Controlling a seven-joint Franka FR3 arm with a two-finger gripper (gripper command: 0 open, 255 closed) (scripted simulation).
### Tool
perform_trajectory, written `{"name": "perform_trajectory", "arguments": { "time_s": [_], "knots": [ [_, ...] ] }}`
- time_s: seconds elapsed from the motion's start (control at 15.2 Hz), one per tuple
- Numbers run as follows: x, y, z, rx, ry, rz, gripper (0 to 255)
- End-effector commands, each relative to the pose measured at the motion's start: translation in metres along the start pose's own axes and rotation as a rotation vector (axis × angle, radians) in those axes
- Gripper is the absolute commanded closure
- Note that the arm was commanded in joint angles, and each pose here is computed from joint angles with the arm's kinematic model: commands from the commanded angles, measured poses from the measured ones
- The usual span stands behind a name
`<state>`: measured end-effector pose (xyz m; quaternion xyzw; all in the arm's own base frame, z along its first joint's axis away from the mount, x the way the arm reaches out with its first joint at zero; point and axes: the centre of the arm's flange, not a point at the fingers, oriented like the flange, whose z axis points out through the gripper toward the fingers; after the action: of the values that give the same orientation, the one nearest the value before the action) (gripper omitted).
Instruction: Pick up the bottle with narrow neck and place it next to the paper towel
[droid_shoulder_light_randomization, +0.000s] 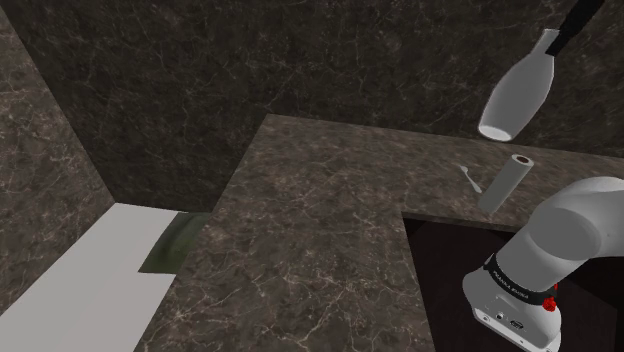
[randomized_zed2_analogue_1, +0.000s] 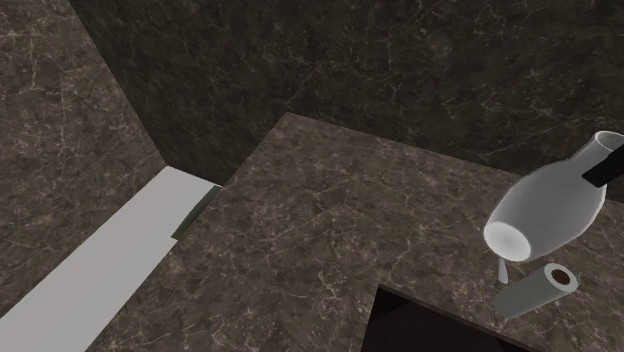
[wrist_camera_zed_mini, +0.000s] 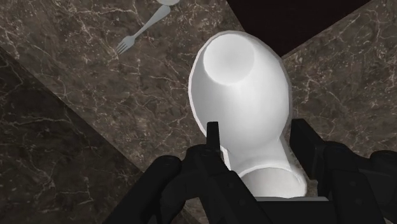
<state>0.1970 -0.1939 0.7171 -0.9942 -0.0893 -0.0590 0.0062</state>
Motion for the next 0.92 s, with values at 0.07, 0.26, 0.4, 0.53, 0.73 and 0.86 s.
{"name": "perform_trajectory", "arguments": {
  "time_s": [0.07,0.26,0.4,0.53,0.73,0.86],
  "knots": [
    [-0.002,-0.001,0.018,0.000,0.001,0.000,255],
    [-0.004,-0.001,0.033,0.000,0.001,0.000,255],
    [-0.005,-0.001,0.044,0.000,0.001,0.000,255],
    [-0.006,-0.001,0.054,0.000,0.001,0.000,255],
    [-0.008,-0.001,0.070,0.000,0.001,0.000,255],
    [-0.009,-0.001,0.080,0.000,0.001,0.000,255]
  ]
}}
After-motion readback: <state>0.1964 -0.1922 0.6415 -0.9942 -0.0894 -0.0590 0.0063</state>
